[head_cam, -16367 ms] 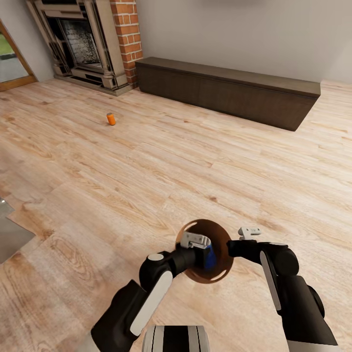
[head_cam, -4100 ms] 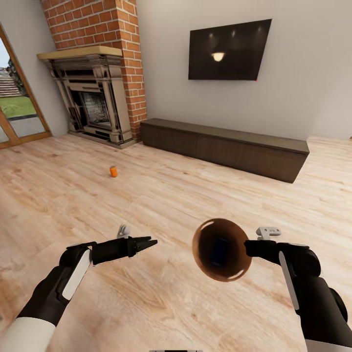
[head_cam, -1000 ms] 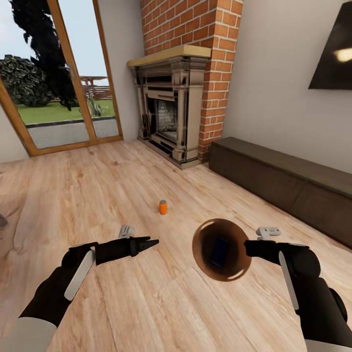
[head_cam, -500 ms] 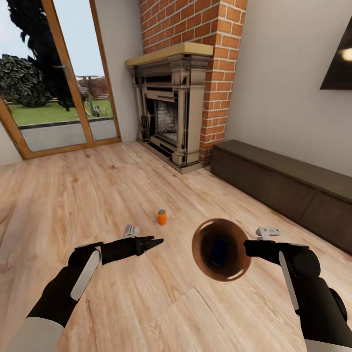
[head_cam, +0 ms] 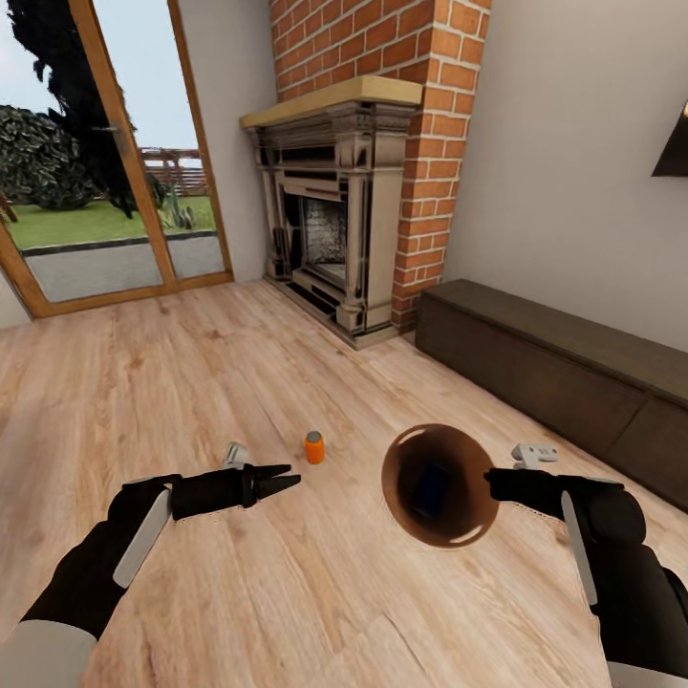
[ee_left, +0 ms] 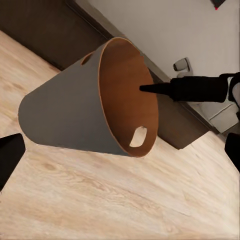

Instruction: Put the three can of soda from the living room inside the tash can in the kitchen.

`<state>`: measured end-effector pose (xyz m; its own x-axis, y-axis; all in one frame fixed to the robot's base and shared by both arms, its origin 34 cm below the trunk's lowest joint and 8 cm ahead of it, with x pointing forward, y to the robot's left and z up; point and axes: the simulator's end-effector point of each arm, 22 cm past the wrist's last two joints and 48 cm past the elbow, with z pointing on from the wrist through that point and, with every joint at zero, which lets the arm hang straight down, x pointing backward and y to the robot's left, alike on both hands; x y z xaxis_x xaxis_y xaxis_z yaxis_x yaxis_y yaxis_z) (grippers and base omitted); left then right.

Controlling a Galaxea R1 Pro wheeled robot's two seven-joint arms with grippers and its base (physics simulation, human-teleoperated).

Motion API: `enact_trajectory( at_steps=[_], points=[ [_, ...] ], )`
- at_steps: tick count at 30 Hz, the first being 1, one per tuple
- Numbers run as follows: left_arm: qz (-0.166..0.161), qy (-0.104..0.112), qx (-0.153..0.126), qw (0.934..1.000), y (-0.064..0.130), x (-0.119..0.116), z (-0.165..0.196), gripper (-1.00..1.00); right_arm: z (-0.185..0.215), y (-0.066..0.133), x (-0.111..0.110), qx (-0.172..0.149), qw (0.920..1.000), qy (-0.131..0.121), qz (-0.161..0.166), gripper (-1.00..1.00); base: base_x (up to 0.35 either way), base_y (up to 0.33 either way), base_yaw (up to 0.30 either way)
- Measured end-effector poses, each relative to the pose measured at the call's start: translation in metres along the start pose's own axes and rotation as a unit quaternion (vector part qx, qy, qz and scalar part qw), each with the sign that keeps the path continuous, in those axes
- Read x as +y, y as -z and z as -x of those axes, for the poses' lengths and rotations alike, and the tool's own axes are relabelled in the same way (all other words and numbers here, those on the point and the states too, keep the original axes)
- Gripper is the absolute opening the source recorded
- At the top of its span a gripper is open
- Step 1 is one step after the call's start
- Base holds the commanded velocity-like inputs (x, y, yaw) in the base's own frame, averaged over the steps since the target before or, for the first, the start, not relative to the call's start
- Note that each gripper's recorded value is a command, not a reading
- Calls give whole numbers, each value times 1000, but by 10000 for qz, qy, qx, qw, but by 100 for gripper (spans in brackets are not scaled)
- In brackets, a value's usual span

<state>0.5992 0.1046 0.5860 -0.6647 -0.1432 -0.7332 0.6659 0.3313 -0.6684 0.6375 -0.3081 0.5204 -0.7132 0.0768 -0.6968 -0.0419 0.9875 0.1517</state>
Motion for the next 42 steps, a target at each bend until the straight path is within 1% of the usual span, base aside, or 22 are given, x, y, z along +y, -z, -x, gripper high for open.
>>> enact_trajectory(
  at_steps=[2,3,4,6,8,13,18,23,26,27,29,32,42],
  points=[
    [-16,-3,1,10000,0,-1,0,100,2,4,-3,-26,9999,-81,146,-100,338,0,0],
    [-23,-5,0,10000,0,-1,0,100,4,8,-9,-53,9996,-115,240,-100,338,0,0],
    [-27,-4,1,10000,0,-1,0,100,6,11,-13,-80,9996,-116,259,-100,338,0,0],
    [-31,-1,1,10000,-1,-1,0,100,7,13,-23,-82,9998,-71,190,-100,338,0,0],
    [-32,1,1,10000,-1,-1,0,100,7,14,-27,-83,9999,-37,136,-100,338,0,0],
    [-32,2,0,10000,-1,-1,0,100,8,15,-22,-90,9995,-116,282,-100,338,0,0],
    [-19,1,6,10000,0,-1,-1,100,7,15,-28,-84,9998,-59,160,-100,338,0,0],
    [21,3,18,10000,3,2,0,100,8,15,-24,-86,9996,-105,245,-100,338,0,0],
    [139,-35,67,9999,14,10,0,100,8,15,-27,-85,9998,-74,187,-100,337,0,0],
    [212,-69,83,9997,22,14,0,100,7,15,-27,-84,9998,-70,176,-100,338,0,0],
    [268,-90,88,9996,26,19,-1,100,7,14,-26,-83,9998,-76,191,-100,338,0,0],
    [278,-101,86,9995,26,20,-1,100,7,14,-23,-81,9996,-91,243,-100,338,0,0],
    [282,-104,84,9995,25,20,-2,100,7,14,-22,-74,9996,-62,250,-100,337,0,0]
  ],
)
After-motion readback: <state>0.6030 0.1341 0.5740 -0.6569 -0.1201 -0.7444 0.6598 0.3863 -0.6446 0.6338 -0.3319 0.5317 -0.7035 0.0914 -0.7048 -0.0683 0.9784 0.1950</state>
